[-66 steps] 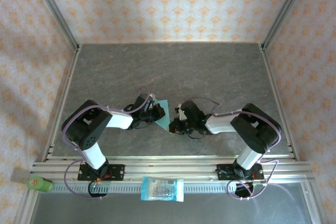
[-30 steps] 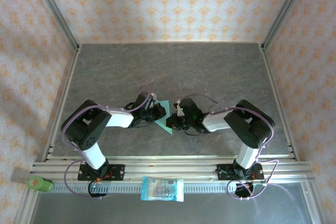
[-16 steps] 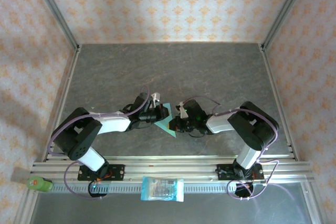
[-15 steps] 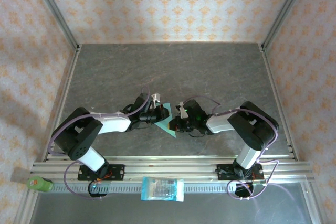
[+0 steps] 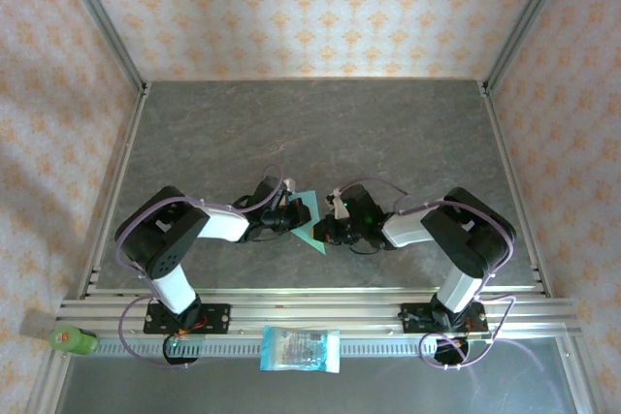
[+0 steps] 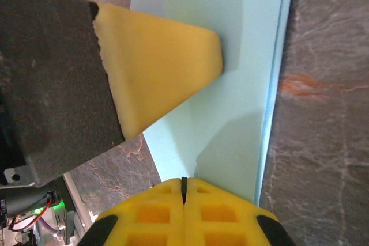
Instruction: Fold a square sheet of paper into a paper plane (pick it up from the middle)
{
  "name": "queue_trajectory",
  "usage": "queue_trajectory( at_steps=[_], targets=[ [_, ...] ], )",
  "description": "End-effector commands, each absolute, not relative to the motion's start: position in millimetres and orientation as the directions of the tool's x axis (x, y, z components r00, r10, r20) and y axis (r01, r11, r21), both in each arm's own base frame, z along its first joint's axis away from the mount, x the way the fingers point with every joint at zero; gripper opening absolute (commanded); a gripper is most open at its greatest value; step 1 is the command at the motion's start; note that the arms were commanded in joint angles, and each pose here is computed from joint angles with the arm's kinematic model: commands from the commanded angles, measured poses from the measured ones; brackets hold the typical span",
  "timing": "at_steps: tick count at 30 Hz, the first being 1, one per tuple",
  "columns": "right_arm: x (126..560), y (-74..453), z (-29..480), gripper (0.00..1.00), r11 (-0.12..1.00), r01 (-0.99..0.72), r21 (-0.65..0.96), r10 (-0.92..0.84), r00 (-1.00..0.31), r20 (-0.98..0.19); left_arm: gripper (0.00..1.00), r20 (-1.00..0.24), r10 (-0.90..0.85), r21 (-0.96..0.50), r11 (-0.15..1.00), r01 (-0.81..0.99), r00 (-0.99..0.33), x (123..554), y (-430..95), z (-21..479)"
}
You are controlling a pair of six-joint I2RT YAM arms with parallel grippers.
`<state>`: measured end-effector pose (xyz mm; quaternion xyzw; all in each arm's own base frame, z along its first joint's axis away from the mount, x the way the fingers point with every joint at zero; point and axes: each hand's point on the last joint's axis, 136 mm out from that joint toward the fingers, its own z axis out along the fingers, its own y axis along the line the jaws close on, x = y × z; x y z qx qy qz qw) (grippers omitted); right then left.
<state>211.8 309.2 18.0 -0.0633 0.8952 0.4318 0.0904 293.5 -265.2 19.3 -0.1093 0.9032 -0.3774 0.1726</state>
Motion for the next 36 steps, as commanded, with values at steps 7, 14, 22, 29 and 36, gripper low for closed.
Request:
queue_trajectory(
  at_steps=[7,14,22,29,36],
  targets=[
    [167,254,-51,0.0,0.795,-0.029,0.606,-0.03,-1.0,-0.01,0.05,-0.258,-0.407,-0.659,0.737,-0.149,-0.876,321,-232,5],
    [164,252,-52,0.0,0.796,-0.032,0.604,-0.035,-0.999,-0.006,0.05,-0.275,-0.413,-0.648,0.747,-0.15,-0.868,337,-221,10],
    [160,251,-52,0.0,0.796,-0.037,0.605,-0.047,-0.999,0.001,0.05,-0.268,-0.432,-0.636,0.751,-0.179,-0.861,349,-210,5],
    [158,250,-52,0.0,0.796,-0.04,0.604,-0.053,-0.999,0.004,0.05,-0.261,-0.452,-0.606,0.764,-0.219,-0.853,353,-198,-5],
    [154,248,-54,0.0,0.797,-0.048,0.602,-0.07,-0.997,0.014,0.05,-0.271,-0.463,-0.613,0.759,-0.22,-0.844,364,-189,-2]
  ],
)
